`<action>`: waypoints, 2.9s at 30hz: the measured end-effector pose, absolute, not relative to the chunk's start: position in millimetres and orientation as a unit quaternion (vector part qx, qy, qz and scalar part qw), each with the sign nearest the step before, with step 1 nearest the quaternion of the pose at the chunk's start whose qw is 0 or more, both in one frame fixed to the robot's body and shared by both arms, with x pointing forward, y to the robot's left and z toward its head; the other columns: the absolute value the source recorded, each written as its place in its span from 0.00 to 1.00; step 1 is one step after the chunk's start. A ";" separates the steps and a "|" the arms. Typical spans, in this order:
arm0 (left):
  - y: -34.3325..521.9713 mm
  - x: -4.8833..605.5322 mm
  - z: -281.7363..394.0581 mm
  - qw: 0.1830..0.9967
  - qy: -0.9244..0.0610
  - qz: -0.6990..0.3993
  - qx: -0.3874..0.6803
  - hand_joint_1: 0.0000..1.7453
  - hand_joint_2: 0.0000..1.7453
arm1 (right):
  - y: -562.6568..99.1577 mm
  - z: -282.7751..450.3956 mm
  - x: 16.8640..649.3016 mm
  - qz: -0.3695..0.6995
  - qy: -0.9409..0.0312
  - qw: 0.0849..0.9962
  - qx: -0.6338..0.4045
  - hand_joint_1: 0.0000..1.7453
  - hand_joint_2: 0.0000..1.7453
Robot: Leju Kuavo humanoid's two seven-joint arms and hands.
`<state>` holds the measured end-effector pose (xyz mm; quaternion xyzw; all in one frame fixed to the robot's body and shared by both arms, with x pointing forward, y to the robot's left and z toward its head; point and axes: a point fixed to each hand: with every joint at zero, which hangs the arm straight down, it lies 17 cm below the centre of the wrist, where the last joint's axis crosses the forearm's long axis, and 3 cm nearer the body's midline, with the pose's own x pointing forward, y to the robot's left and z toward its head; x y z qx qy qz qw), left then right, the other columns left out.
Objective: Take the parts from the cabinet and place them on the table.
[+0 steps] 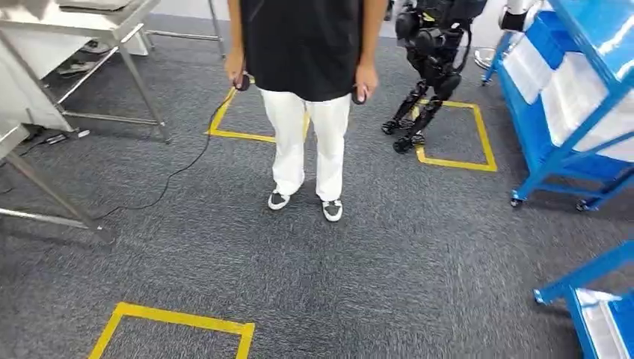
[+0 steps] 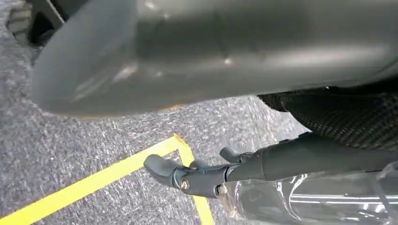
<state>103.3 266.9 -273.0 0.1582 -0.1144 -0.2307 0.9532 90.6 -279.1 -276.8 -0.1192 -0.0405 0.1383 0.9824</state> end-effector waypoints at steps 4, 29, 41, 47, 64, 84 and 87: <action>266.6 102.2 -273.1 0.953 -0.114 -0.231 0.158 0.00 0.00 | -279.9 -277.1 88.8 0.138 -0.039 0.982 -0.120 0.00 0.00; 264.8 104.4 -272.9 0.954 -0.119 -0.226 0.154 0.00 0.00 | -287.8 -275.9 96.3 0.132 -0.052 0.981 -0.135 0.00 0.00; 264.0 102.2 -273.2 0.955 -0.117 -0.224 0.153 0.00 0.00 | -291.2 -276.4 93.2 0.128 -0.049 0.981 -0.138 0.00 0.00; 263.7 106.5 -272.5 0.955 -0.121 -0.223 0.153 0.00 0.00 | -291.6 -276.3 94.1 0.127 -0.049 0.981 -0.137 0.00 0.00; 260.5 104.1 -272.9 0.956 -0.118 -0.224 0.149 0.00 0.00 | -293.5 -277.0 90.0 0.123 -0.045 0.982 -0.136 0.00 0.00; 261.7 107.5 -272.6 0.956 -0.116 -0.225 0.147 0.00 0.00 | -292.2 -276.6 92.5 0.121 -0.047 0.982 -0.137 0.00 0.00; 259.7 108.4 -272.4 0.956 -0.115 -0.226 0.146 0.00 0.00 | -294.0 -276.9 90.4 0.121 -0.045 0.982 -0.138 0.00 0.00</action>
